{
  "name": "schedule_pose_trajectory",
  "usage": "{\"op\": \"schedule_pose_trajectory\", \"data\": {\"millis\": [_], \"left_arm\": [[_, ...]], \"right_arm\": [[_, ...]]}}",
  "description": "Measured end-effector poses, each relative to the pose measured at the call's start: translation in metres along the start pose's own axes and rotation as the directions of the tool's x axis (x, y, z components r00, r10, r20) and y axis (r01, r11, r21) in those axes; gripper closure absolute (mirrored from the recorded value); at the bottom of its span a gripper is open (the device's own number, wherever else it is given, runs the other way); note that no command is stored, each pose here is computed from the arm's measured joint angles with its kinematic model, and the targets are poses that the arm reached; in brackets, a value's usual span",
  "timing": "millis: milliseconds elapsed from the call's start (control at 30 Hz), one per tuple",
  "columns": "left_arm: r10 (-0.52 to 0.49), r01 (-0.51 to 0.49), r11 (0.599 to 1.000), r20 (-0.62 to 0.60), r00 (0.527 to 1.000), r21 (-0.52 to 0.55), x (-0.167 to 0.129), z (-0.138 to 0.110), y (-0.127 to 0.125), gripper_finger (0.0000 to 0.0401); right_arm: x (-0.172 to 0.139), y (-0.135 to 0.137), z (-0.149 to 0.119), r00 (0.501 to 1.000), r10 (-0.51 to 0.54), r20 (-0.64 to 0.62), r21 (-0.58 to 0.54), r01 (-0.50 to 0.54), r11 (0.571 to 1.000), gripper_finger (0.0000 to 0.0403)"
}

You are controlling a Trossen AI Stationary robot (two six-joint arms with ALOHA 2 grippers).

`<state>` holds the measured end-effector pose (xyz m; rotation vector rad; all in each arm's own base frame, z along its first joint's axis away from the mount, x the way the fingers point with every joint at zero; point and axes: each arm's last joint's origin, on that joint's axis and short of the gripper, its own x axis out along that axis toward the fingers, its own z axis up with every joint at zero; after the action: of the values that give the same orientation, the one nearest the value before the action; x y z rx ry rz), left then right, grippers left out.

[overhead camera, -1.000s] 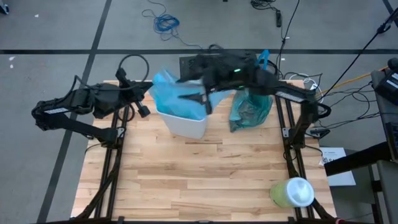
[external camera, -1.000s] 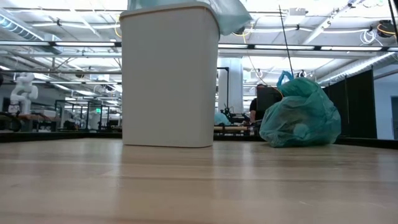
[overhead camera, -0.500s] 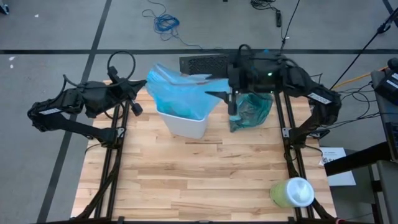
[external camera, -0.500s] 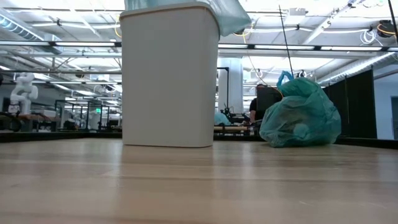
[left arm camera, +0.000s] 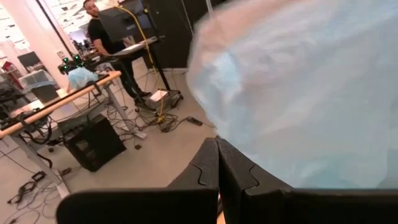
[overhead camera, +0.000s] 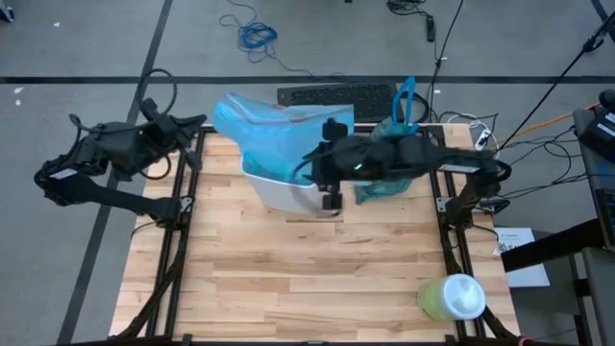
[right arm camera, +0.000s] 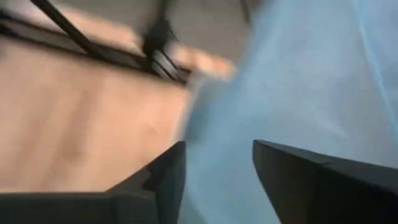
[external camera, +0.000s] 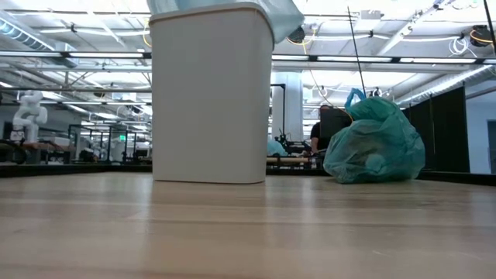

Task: Place trash/remove bag and relplace
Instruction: Insert a new trash bag into the trash bin

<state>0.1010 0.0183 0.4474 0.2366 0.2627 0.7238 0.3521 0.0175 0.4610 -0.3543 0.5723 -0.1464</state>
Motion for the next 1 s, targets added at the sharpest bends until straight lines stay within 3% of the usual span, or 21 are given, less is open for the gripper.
{"op": "schedule_pose_trajectory", "data": {"millis": [167, 367, 567, 800, 1000], "left_arm": [[-0.001, 0.001, 1.000, -0.010, 1.000, -0.017, -0.002, -0.002, 0.002, 0.0401], [-0.023, 0.023, 0.999, -0.015, 1.000, -0.033, -0.001, -0.004, 0.000, 0.0401], [-0.032, 0.030, 0.999, -0.061, 0.998, -0.028, 0.008, -0.015, -0.011, 0.0401], [-0.031, 0.021, 0.997, -0.143, 0.989, -0.071, 0.017, -0.044, -0.024, 0.0401], [-0.028, 0.017, 0.995, -0.121, 0.992, -0.093, 0.021, -0.047, -0.029, 0.0401]], "right_arm": [[0.042, 0.009, -0.014, 0.953, -0.231, -0.195, -0.062, 0.223, 0.973, 0.0290], [0.088, -0.010, -0.021, 0.960, -0.226, -0.168, -0.003, 0.228, 0.974, 0.0391], [0.115, -0.024, -0.015, 0.994, -0.110, 0.009, -0.016, 0.110, 0.994, 0.0400], [0.134, -0.025, -0.037, 0.989, -0.046, -0.140, 0.017, 0.049, 0.999, 0.0402], [0.132, -0.020, -0.046, 0.976, 0.029, -0.217, 0.083, -0.011, 0.997, 0.0403]]}}
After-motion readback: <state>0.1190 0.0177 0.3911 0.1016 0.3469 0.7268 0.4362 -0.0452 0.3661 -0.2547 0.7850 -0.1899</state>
